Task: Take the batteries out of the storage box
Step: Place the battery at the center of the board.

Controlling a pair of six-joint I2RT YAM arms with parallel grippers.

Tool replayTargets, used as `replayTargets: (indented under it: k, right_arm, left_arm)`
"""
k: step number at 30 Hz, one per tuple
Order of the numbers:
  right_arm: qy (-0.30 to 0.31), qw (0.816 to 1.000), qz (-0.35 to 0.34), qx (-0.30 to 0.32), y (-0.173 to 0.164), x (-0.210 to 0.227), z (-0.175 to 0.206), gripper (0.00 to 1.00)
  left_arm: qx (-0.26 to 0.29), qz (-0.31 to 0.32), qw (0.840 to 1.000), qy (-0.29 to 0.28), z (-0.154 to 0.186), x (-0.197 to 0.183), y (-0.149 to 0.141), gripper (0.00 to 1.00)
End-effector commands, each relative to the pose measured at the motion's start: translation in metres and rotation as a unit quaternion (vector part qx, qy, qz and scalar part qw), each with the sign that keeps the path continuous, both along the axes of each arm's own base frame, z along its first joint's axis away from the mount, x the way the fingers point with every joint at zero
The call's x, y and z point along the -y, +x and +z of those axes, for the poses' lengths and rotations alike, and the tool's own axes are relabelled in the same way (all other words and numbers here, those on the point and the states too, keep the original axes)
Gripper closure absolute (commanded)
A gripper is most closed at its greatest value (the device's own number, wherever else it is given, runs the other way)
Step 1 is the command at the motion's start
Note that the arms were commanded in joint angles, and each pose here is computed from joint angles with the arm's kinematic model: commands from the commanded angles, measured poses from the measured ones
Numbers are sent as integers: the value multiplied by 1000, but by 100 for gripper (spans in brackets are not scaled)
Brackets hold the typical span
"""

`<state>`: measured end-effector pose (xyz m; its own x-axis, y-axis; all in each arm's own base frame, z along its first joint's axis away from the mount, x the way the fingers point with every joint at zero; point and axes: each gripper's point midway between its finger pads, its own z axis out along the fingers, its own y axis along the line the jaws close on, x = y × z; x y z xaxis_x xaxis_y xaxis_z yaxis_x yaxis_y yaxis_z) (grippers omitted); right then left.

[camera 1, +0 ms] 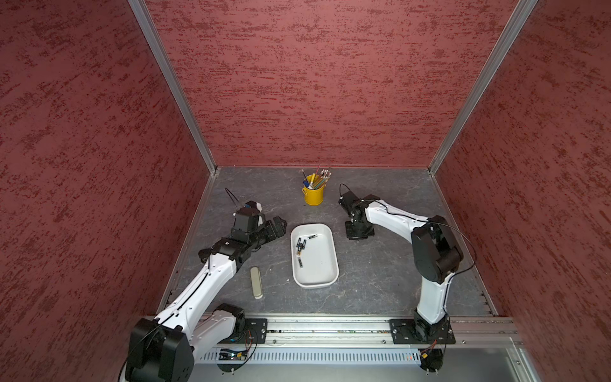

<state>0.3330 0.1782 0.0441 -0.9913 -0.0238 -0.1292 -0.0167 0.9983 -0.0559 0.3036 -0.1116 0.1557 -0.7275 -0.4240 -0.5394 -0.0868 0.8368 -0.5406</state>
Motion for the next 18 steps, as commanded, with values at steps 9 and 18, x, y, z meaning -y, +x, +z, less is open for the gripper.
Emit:
replayTargets:
  k: [9, 18]
  right_arm:
    - [7, 1000, 10, 10, 12, -5, -16, 83]
    - [7, 1000, 12, -4, 6, -5, -29, 82]
  left_arm:
    - [-7, 1, 1000, 8, -12, -1, -1, 0]
    - [-10, 0, 1000, 10, -13, 0, -1, 0]
